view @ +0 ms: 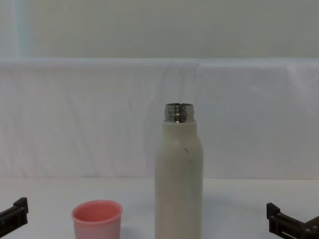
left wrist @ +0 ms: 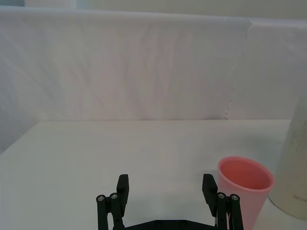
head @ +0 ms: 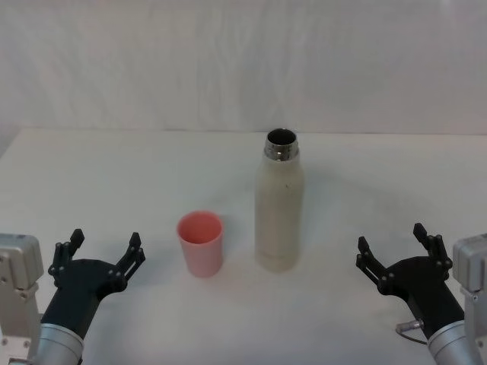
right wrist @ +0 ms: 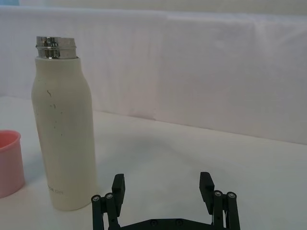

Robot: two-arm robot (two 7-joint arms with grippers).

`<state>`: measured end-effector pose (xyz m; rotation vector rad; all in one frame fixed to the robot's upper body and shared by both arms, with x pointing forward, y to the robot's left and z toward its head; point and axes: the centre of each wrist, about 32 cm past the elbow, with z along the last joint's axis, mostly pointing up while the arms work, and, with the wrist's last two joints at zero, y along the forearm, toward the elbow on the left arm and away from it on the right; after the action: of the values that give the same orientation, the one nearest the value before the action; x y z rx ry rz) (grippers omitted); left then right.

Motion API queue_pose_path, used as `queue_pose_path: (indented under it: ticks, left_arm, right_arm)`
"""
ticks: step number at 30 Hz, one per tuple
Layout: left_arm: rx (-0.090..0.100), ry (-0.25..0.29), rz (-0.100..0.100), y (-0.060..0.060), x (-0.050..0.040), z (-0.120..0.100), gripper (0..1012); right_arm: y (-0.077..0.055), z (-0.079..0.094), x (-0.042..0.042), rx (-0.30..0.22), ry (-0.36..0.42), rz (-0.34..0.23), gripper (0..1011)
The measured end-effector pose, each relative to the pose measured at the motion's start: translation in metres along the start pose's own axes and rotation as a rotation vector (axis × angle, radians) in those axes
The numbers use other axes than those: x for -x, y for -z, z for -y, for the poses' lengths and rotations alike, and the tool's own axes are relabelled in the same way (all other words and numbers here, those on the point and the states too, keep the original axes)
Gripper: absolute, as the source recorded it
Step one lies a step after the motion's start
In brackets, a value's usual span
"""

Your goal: Grasp the thermos with one hand and pour water into the cup lid.

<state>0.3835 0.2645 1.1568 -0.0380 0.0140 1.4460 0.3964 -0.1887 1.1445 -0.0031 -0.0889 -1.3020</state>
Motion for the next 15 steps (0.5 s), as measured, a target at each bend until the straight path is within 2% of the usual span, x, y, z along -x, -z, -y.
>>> queue_pose_path:
  ticks: [15]
  left_arm:
    - [0.000,0.000,0.000,0.0000,0.0000,0.0000,1001]
  right_arm:
    - [0.0000,0.0000,0.0000,0.000,0.000,0.000,1001]
